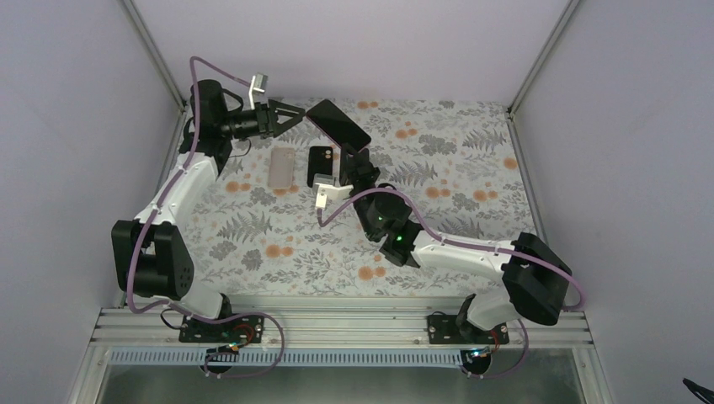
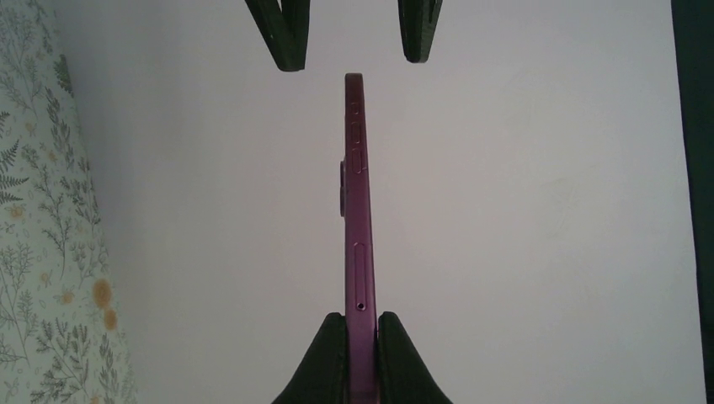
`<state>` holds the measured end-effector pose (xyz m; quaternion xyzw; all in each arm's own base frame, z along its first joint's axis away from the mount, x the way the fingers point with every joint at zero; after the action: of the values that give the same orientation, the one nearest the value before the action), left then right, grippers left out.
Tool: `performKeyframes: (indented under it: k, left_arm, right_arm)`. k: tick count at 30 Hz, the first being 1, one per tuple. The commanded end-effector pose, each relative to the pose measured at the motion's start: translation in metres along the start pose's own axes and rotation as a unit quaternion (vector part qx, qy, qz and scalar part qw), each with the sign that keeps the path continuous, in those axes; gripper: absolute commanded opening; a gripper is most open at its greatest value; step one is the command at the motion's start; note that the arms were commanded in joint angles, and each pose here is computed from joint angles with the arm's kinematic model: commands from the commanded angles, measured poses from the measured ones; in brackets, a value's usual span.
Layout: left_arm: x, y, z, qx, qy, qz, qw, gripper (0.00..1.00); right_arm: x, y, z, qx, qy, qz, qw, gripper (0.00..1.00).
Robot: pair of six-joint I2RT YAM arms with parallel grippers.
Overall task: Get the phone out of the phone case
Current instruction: Place the phone at the center of the board.
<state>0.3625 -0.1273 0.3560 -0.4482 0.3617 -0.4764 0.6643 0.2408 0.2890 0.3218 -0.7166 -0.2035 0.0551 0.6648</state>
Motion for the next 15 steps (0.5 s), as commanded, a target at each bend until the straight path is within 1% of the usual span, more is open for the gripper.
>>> performKeyframes:
  k: [1,7,11,15]
  left_arm:
    - [0.007,0.000,-0.006,0.005,0.010,-0.007,1.000,0.59]
    - [0.016,0.003,-0.009,-0.003,0.021,-0.009,1.000,0.52]
    - [0.022,0.004,-0.011,-0.006,0.029,-0.012,0.999,0.45]
    - [0.025,0.008,-0.015,-0.017,0.036,-0.015,0.999,0.41]
  right_arm:
    - [-0.005,-0.024,-0.004,0.019,0.013,-0.059,0.998,0.04]
    - [-0.007,-0.020,0.000,0.010,0.008,-0.060,0.998,0.04]
    - [-0.008,-0.016,0.002,0.001,0.006,-0.061,0.998,0.04]
    - [-0.010,-0.012,0.003,-0.009,0.004,-0.063,0.998,0.04]
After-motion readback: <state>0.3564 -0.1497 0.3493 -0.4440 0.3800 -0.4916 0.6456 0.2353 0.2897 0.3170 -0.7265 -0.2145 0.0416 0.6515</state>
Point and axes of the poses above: each gripper's point midway between its finger pads, its own x axis out along the fingers, its own y axis along the line the jaws close on, z = x × y, the point moved 7 cm from there along -x, back along the fingers, and after that the axes turned 14 degrees about -x, right-handed, at the moved point
